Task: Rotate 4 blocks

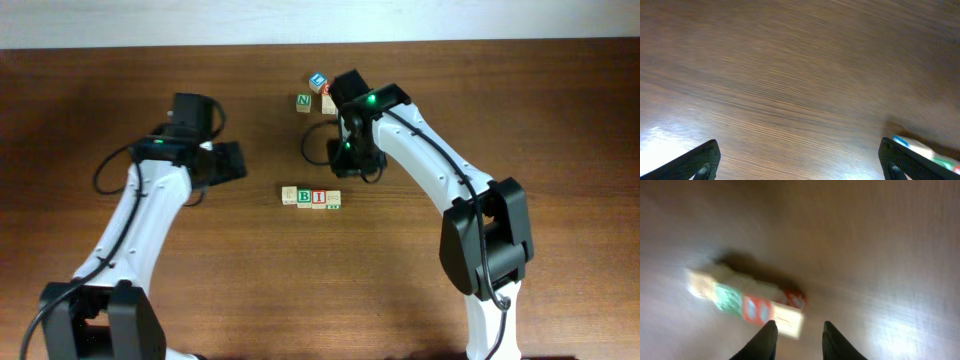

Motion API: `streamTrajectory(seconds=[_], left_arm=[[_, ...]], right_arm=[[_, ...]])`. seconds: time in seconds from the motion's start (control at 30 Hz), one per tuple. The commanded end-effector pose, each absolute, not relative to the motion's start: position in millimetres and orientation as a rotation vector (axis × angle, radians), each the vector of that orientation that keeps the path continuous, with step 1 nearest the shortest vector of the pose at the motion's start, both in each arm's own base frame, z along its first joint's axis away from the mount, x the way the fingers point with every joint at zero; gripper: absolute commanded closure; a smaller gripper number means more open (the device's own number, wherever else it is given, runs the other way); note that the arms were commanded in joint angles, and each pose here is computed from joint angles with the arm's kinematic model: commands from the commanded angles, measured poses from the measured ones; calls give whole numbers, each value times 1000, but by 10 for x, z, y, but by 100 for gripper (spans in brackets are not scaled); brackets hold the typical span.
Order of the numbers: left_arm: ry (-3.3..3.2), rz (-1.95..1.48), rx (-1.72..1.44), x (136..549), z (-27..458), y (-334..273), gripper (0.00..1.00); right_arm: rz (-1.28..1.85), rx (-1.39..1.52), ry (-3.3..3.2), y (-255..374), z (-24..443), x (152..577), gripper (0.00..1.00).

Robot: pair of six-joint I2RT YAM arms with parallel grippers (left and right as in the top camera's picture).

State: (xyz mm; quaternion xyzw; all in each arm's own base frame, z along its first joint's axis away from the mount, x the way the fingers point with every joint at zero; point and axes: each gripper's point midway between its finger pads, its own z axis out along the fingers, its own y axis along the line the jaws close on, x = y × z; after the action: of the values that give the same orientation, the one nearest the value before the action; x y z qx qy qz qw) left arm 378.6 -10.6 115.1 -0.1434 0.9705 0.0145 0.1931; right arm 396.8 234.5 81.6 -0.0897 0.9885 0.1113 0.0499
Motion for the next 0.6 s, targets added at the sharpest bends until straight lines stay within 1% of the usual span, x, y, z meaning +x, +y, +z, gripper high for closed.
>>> streamTrajectory(seconds=[0.0, 0.13, 0.27, 0.43, 0.47, 0.53, 0.57], left_arm=[[2696, 79, -483, 3758, 1200, 173, 0], [2690, 94, -510, 3754, 1202, 252, 0], [2680, 123, -533, 3751, 1207, 294, 0], [2668, 144, -571, 3745, 1211, 329, 1], [2669, 145, -571, 3742, 1210, 329, 1], [2670, 145, -571, 3740, 1209, 329, 0], [2670, 145, -571, 3740, 1209, 329, 0]], right_arm=[[398, -366, 2855, 2708, 995, 4130, 71], [408, -384, 2750, 3059, 932, 4268, 78], [406, -433, 2730, 3319, 722, 4237, 83], [385, -463, 2780, 3424, 379, 4147, 87], [380, -465, 2791, 3425, 316, 4139, 89], [376, -474, 2796, 3445, 266, 4113, 96], [375, -476, 2799, 3448, 251, 4107, 96]])
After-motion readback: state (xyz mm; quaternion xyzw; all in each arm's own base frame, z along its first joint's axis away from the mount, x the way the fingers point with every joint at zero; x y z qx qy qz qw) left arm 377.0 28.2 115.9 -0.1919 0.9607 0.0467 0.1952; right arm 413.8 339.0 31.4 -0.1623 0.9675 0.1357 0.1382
